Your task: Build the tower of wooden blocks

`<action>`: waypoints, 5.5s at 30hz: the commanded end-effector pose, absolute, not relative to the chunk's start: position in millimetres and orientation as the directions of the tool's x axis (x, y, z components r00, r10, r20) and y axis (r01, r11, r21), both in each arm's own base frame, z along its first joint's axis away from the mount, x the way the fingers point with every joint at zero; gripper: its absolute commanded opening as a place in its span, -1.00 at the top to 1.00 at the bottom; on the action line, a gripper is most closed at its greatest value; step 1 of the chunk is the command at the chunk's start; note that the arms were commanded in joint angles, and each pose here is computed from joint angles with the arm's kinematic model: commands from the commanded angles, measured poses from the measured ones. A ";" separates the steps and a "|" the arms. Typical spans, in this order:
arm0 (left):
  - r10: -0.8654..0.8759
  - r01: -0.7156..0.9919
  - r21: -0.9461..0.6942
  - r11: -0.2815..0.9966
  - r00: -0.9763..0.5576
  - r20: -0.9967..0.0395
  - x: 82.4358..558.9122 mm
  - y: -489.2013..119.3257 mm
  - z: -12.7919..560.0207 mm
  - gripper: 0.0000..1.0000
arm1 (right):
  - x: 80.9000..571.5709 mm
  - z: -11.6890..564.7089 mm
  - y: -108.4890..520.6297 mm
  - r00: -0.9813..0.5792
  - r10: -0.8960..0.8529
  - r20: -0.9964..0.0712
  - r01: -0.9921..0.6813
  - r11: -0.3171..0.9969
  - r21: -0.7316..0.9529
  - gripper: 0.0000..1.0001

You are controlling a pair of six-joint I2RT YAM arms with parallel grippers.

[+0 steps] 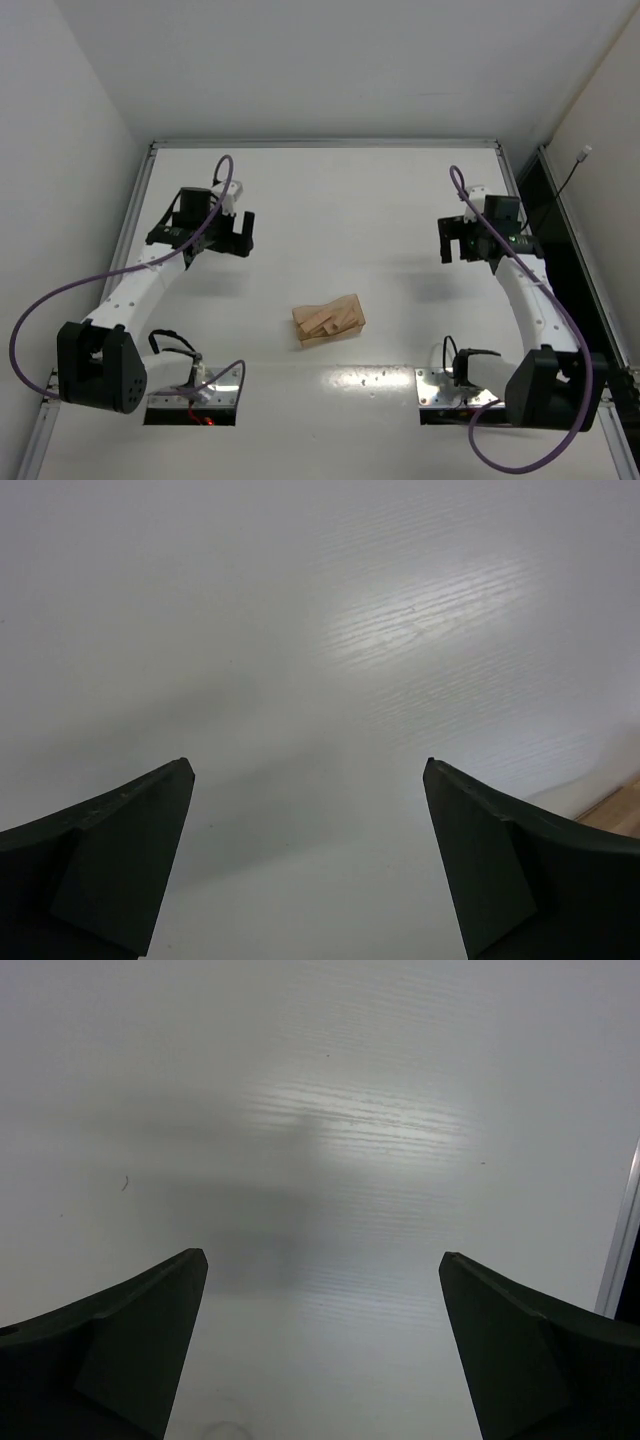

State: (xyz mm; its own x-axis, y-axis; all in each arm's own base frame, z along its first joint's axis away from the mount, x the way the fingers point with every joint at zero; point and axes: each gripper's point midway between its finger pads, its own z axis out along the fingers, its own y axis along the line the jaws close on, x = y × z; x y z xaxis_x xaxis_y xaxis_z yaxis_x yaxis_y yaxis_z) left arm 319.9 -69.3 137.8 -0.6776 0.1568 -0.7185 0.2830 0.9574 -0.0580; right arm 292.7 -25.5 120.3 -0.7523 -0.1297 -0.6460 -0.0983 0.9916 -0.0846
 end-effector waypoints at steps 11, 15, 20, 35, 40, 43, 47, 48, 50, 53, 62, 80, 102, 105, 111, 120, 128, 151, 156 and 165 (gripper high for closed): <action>0.562 0.879 -0.110 0.464 -0.387 -0.731 226.3 -215.4 181.8 -0.83 | 295.4 128.8 -16.8 -0.712 -0.093 -0.696 -0.130 0.991 0.001 -1.00; 0.634 0.934 -0.133 0.332 -0.325 -0.701 184.8 -240.6 173.5 -0.71 | 295.4 126.7 -19.4 -0.717 -0.077 -0.693 -0.123 0.992 0.017 -1.00; 0.733 0.960 -0.147 0.238 -0.277 -0.622 144.1 -250.5 138.5 -0.71 | 293.4 123.4 -21.9 -0.727 -0.070 -0.683 -0.123 0.992 0.030 -0.98; 0.806 0.980 -0.080 0.183 -0.196 -0.559 121.1 -284.8 90.6 -0.66 | 295.4 117.5 -25.4 -0.743 -0.045 -0.668 -0.113 0.992 0.059 -0.95; 0.801 0.976 -0.070 0.205 -0.208 -0.561 126.7 -295.3 84.5 -0.63 | 297.6 118.5 -25.9 -0.743 -0.045 -0.668 -0.113 0.992 0.059 -0.95; 0.802 0.970 -0.075 0.233 -0.235 -0.550 130.0 -298.3 79.6 -0.60 | 295.7 117.3 -25.5 -0.749 -0.044 -0.661 -0.113 0.992 0.062 -0.95; 0.805 0.969 -0.068 0.239 -0.237 -0.543 132.9 -299.7 71.7 -0.50 | 295.7 117.3 -25.5 -0.749 -0.044 -0.661 -0.113 0.992 0.062 -0.95; 0.806 0.969 -0.068 0.239 -0.237 -0.543 133.8 -301.4 69.4 -0.46 | 295.7 117.3 -25.5 -0.749 -0.044 -0.661 -0.113 0.992 0.062 -0.95; 0.813 0.971 -0.071 0.230 -0.232 -0.534 130.8 -302.2 66.1 -0.39 | 295.7 114.4 -25.5 -0.756 -0.042 -0.653 -0.112 0.992 0.066 -0.95; 0.819 0.977 -0.071 0.201 -0.207 -0.534 122.3 -307.6 64.1 -0.27 | 295.7 111.9 -25.5 -0.762 -0.041 -0.647 -0.111 0.991 0.069 -0.95; 0.849 0.985 -0.073 0.158 -0.173 -0.500 106.8 -310.1 49.4 -0.09 | 295.7 111.8 -25.5 -0.762 -0.041 -0.647 -0.111 0.991 0.069 -0.95; 0.856 0.972 -0.021 0.233 -0.215 -0.471 124.2 -316.3 36.0 1.00 | 297.7 112.5 -25.9 -0.757 -0.042 -0.652 -0.112 0.992 0.066 -0.93; 0.297 0.792 -0.436 0.427 -0.578 -0.760 275.5 -346.6 188.5 1.00 | 295.7 102.5 -14.1 -0.783 -0.015 -0.622 -0.130 0.982 0.140 -0.91; 0.257 0.761 -0.515 0.395 -0.629 -0.733 268.3 -354.4 186.9 1.00 | 298.0 103.6 -13.0 -0.782 -0.015 -0.623 -0.136 0.980 0.147 -0.91; 0.293 0.723 -0.589 0.361 -0.687 -0.665 218.9 -359.3 158.5 1.00 | 298.0 103.6 -13.0 -0.782 -0.015 -0.623 -0.136 0.980 0.147 -0.91; 0.235 0.666 -0.724 0.181 -0.744 -0.625 167.7 -353.5 168.2 1.00 | 297.8 101.5 -14.1 -0.787 -0.006 -0.617 -0.131 0.979 0.157 -0.91; 0.198 0.564 -0.824 0.052 -0.814 -0.545 174.4 -352.7 179.2 1.00 | 297.5 94.7 -14.0 -0.800 -0.003 -0.600 -0.136 0.975 0.175 -0.88; 0.032 0.327 -0.940 -0.100 -0.943 -0.331 249.9 -331.9 179.3 1.00 | 297.0 87.6 -12.3 -0.815 0.001 -0.580 -0.136 0.972 0.192 -0.88; 0.031 0.305 -0.943 -0.131 -0.950 -0.312 250.5 -328.9 179.3 1.00 | 299.5 90.7 -12.9 -0.810 0.000 -0.587 -0.137 0.972 0.189 -0.88; -0.004 0.259 -0.950 -0.173 -0.965 -0.262 262.8 -315.8 175.4 1.00 | 299.1 86.1 -11.2 -0.819 0.002 -0.574 -0.139 0.969 0.202 -0.88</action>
